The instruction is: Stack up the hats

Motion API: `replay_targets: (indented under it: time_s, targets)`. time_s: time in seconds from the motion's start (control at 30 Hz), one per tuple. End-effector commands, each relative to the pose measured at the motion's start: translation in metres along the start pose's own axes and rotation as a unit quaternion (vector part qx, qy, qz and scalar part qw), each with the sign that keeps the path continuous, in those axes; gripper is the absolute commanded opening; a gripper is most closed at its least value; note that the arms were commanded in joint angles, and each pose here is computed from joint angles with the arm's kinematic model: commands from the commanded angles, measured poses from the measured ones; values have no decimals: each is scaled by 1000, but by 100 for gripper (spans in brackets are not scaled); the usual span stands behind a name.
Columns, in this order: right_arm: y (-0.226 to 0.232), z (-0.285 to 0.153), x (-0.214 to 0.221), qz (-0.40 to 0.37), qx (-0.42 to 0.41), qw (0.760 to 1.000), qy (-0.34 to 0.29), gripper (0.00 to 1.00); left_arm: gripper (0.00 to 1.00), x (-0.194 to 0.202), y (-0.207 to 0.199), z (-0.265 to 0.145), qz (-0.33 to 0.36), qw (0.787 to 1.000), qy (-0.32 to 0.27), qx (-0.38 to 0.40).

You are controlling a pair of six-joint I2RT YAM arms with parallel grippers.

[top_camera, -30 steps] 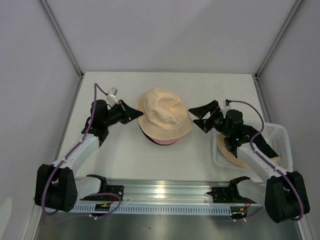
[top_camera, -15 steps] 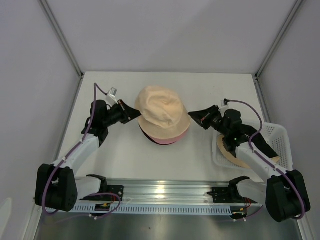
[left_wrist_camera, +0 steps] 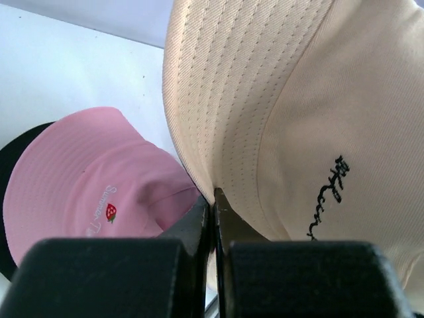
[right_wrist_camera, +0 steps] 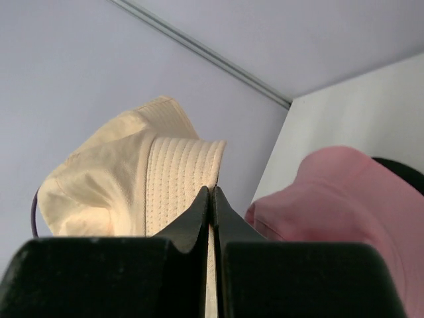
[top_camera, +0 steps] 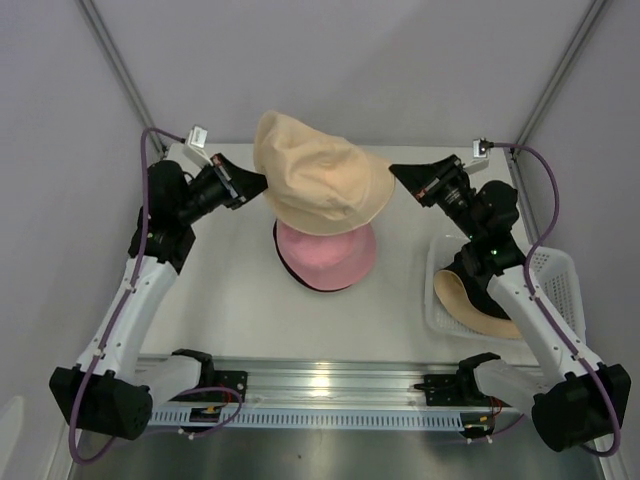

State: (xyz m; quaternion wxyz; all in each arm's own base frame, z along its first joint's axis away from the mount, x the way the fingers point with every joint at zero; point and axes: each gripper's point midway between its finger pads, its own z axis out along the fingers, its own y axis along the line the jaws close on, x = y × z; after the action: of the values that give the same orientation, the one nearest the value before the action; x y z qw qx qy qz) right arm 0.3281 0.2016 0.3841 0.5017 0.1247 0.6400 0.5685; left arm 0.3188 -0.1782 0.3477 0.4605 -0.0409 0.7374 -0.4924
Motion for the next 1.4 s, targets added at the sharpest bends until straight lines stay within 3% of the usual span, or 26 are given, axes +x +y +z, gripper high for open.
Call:
replay_targets:
  time_s: [0.0,0.13,0.3,0.5,0.67,0.93,1.13,1.2,1.3,1.37]
  targets:
    - [0,1,-7,-34,15,999,-6,0,1,14,12,-8,-52,997,30,-45]
    - [-55,-20,12,-28,114,993,-8,0,1,43,41,-20,-83,992,28,-92]
    - [-89,-33,37,-53,133,990,15,0,1,75,80,-33,-82,987,27,-135]
    - [-128,-36,65,-95,149,984,39,0,1,101,110,-31,-75,988,23,-132]
    - [-172,-49,72,-71,224,970,55,0,1,113,125,-33,-71,986,30,-145]
    - [-204,-30,77,-56,269,958,78,0,1,110,152,-18,-104,972,43,-204]
    - [-235,-12,94,-45,330,927,170,0,3,117,160,-1,-133,967,77,-202]
    - [-238,-9,98,-43,323,929,175,0,4,117,163,0,-130,969,75,-198]
    - [-237,-10,101,-48,315,932,175,0,12,114,156,0,-109,975,73,-181]
    - [-232,-4,96,-59,305,934,175,0,26,107,150,-4,-83,978,67,-178]
